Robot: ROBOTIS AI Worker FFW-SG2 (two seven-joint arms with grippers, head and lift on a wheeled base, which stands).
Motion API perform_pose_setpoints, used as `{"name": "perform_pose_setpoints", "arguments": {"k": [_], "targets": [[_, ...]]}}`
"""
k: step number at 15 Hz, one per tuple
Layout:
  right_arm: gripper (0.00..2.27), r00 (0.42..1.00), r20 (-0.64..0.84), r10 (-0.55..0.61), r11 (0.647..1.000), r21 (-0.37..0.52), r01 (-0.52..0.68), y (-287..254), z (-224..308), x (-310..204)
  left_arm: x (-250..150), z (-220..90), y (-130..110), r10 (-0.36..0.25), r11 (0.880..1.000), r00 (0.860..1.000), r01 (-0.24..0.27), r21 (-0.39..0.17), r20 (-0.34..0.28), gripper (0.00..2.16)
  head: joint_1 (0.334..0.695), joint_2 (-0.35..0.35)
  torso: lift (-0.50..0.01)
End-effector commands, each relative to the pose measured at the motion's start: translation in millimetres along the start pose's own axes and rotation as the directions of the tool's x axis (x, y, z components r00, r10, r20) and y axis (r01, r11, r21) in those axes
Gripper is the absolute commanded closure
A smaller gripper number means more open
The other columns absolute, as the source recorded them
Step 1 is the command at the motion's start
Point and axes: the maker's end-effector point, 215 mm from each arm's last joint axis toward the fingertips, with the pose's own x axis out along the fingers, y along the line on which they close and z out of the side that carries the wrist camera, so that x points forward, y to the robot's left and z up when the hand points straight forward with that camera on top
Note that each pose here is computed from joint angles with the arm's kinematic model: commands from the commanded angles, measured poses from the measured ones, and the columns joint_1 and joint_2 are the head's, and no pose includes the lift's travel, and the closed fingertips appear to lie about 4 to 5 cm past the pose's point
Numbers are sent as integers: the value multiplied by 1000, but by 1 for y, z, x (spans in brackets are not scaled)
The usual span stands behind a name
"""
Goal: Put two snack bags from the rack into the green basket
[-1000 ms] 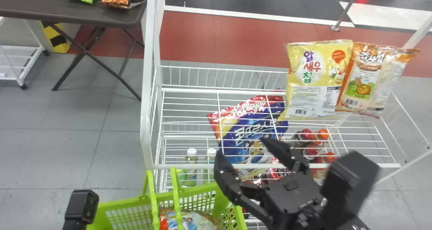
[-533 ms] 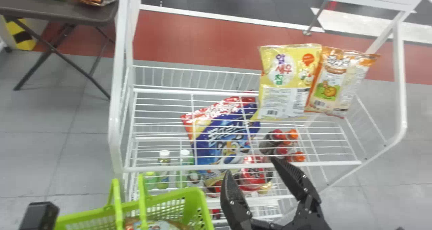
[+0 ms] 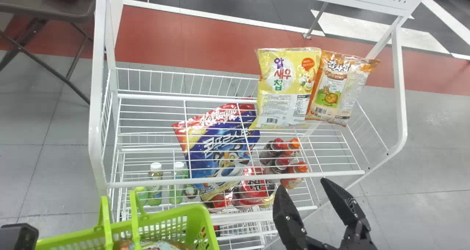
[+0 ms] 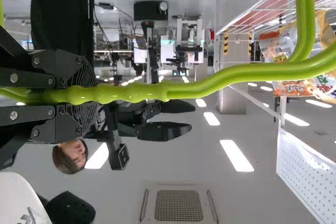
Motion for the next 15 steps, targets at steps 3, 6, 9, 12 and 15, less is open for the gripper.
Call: {"name": "perform_pose_setpoints", "arguments": {"k": [3, 6, 9, 12, 15], "targets": [[70, 1000, 6, -3, 1000, 7, 3, 1, 2, 0, 5, -4, 1, 4, 1000, 1000, -4, -2, -19, 1355, 695, -350, -4], [70, 1000, 9, -1, 1000, 9, 0, 3, 4, 1, 6, -5, 2, 6, 1000, 1000, -6, -1, -21, 1355, 695, -350, -4], [70, 1000, 7, 1, 1000, 8, -1, 3, 4, 1, 8, -7, 2, 8, 1000, 999, -8, 0, -31, 1355, 695, -350, -4], [70, 1000, 5, 0, 1000, 7, 0, 2, 4, 0, 9, -7, 1, 9, 1000, 999, -9, 2, -31, 1355, 695, -350, -4], [70, 1000, 8, 1, 1000, 5, -1, 3, 5, 0, 9, -9, 1, 9, 1000, 999, -8, 3, -32, 1355, 695, -350, -4]]}}
